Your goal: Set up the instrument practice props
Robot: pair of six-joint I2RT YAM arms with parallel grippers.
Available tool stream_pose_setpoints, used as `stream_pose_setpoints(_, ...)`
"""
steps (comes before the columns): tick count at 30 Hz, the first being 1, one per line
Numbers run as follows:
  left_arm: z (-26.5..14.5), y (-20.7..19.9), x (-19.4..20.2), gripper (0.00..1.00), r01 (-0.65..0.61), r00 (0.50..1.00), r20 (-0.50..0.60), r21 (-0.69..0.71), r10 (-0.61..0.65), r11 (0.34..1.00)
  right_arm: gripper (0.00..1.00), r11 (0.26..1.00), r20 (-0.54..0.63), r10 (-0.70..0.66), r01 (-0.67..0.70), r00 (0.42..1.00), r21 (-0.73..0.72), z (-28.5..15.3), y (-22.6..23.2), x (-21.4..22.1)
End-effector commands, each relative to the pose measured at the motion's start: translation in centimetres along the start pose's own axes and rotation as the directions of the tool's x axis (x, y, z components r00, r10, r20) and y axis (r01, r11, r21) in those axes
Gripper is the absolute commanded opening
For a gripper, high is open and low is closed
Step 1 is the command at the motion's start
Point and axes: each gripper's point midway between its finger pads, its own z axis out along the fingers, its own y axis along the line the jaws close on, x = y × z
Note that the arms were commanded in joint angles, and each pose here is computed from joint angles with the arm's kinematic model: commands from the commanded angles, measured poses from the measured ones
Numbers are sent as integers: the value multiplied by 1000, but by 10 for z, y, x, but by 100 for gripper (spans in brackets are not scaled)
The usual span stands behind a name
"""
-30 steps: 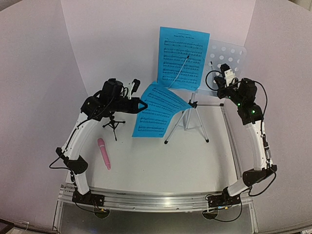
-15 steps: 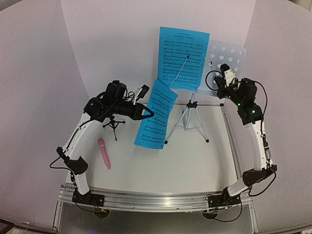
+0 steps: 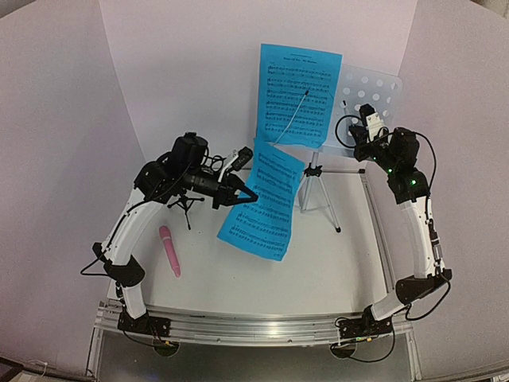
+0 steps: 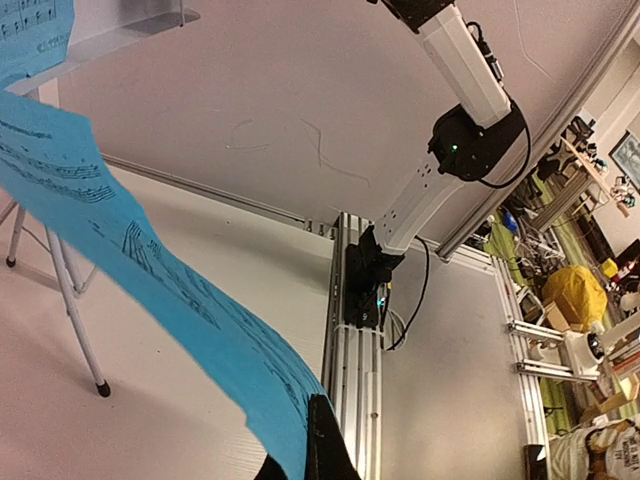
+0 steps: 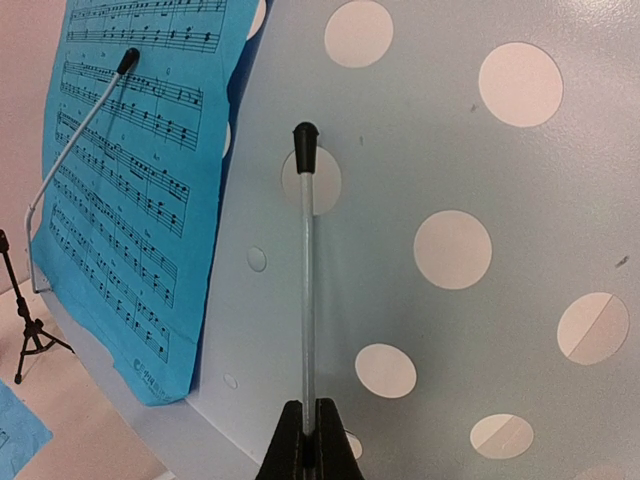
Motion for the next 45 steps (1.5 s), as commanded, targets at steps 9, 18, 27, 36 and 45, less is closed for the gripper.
stream_pose_setpoints(9, -28, -16, -92, 0, -300, 902, 282, -135, 327, 944, 0, 995, 13, 63, -62, 998, -78, 6, 15, -2)
stream_pose_setpoints(18, -24, 6, -133, 0, -284, 838, 443, -141, 317, 948, 0, 995, 31, 79, -77, 996, -69, 3, 13, -6)
stream_pose_setpoints(27, -19, 31, -163, 0, -285, 744, 559, -229, 365, 931, 0, 994, 30, 86, -83, 996, -69, 0, 14, -5)
stream_pose_setpoints(36, -11, 51, -178, 0, -302, 653, 621, -311, 433, 901, 0, 993, 28, 100, -98, 995, -71, 0, 15, -2)
stream_pose_setpoints(45, 5, 65, -172, 0, -362, 614, 611, -345, 500, 866, 0, 991, 34, 92, -88, 995, -98, 1, 20, -2)
